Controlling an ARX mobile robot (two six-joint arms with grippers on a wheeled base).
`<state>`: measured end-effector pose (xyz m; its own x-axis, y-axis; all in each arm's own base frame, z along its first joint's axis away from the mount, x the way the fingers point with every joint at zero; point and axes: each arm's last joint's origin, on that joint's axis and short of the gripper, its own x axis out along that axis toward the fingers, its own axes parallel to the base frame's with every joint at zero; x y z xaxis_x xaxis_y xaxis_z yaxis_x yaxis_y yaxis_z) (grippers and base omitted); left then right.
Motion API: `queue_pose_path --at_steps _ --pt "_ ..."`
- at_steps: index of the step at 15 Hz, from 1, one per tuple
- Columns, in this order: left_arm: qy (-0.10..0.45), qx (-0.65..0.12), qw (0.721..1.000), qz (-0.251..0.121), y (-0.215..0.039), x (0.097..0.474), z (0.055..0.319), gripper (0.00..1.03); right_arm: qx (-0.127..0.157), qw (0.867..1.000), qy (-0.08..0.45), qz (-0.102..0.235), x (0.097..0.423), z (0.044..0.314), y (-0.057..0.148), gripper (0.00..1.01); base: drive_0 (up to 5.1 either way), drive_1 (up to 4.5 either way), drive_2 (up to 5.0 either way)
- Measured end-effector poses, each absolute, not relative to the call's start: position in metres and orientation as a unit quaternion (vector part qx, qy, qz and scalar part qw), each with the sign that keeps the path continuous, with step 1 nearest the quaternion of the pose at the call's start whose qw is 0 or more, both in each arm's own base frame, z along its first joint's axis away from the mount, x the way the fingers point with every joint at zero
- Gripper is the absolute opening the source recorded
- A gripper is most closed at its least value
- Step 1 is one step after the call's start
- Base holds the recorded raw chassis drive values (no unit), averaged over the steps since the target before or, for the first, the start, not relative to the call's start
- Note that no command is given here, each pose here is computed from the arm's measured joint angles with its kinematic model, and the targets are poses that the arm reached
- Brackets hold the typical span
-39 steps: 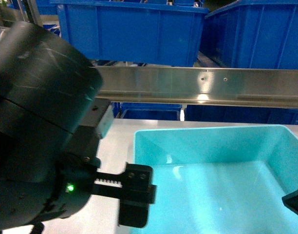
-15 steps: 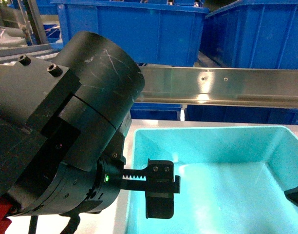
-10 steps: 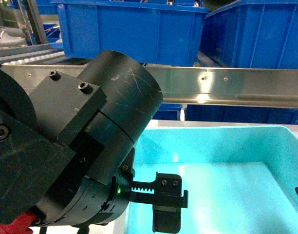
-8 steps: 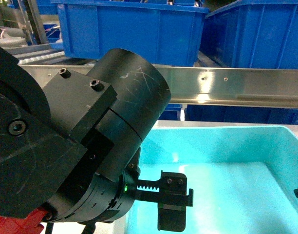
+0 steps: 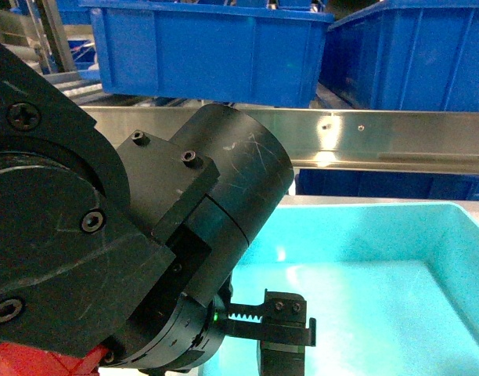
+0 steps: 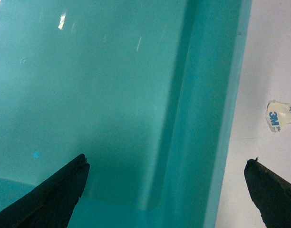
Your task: Organize blue bins on left shelf correctly
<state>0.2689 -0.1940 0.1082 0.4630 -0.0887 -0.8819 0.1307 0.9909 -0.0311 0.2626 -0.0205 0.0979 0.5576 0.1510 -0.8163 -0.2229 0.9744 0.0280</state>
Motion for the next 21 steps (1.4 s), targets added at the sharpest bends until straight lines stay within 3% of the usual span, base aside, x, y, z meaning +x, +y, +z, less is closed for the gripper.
queue_pose_path --at_steps 6,10,11,12,14,16,17,21 --pt "0.537 0.023 0.841 -0.055 -0.197 0.267 0.097 0.98 -0.039 0.878 0.467 0.103 0.261 0.085 -0.025 0.98 0.0 0.0 0.0" --pt "0.539 0.023 0.84 -0.056 -0.197 0.267 0.096 0.97 -0.056 0.873 0.474 0.1 0.257 0.079 -0.028 0.98 0.0 0.0 0.0" --pt "0.539 0.022 0.84 -0.055 -0.197 0.267 0.096 0.6 -0.056 0.873 0.474 0.1 0.257 0.079 -0.028 0.69 0.0 0.0 0.0" --pt "0.539 0.022 0.84 -0.055 -0.197 0.267 0.096 0.34 -0.057 0.873 0.474 0.101 0.257 0.079 -0.028 0.43 0.0 0.0 0.0" --pt "0.54 0.019 0.84 -0.059 -0.198 0.268 0.097 0.14 -0.058 0.873 0.474 0.101 0.257 0.079 -0.028 0.23 0.0 0.0 0.0" --pt "0.54 0.015 0.839 -0.06 -0.198 0.268 0.097 0.01 -0.054 0.873 0.475 0.095 0.257 0.078 -0.029 0.08 0.0 0.0 0.0" --pt "0.542 0.01 0.838 -0.064 -0.199 0.268 0.098 0.02 -0.048 0.874 0.476 0.087 0.257 0.079 -0.029 0.04 0.0 0.0 0.0" --pt "0.543 0.007 0.837 -0.065 -0.199 0.268 0.098 0.02 -0.035 0.877 0.473 0.079 0.257 0.079 -0.029 0.02 0.0 0.0 0.0"
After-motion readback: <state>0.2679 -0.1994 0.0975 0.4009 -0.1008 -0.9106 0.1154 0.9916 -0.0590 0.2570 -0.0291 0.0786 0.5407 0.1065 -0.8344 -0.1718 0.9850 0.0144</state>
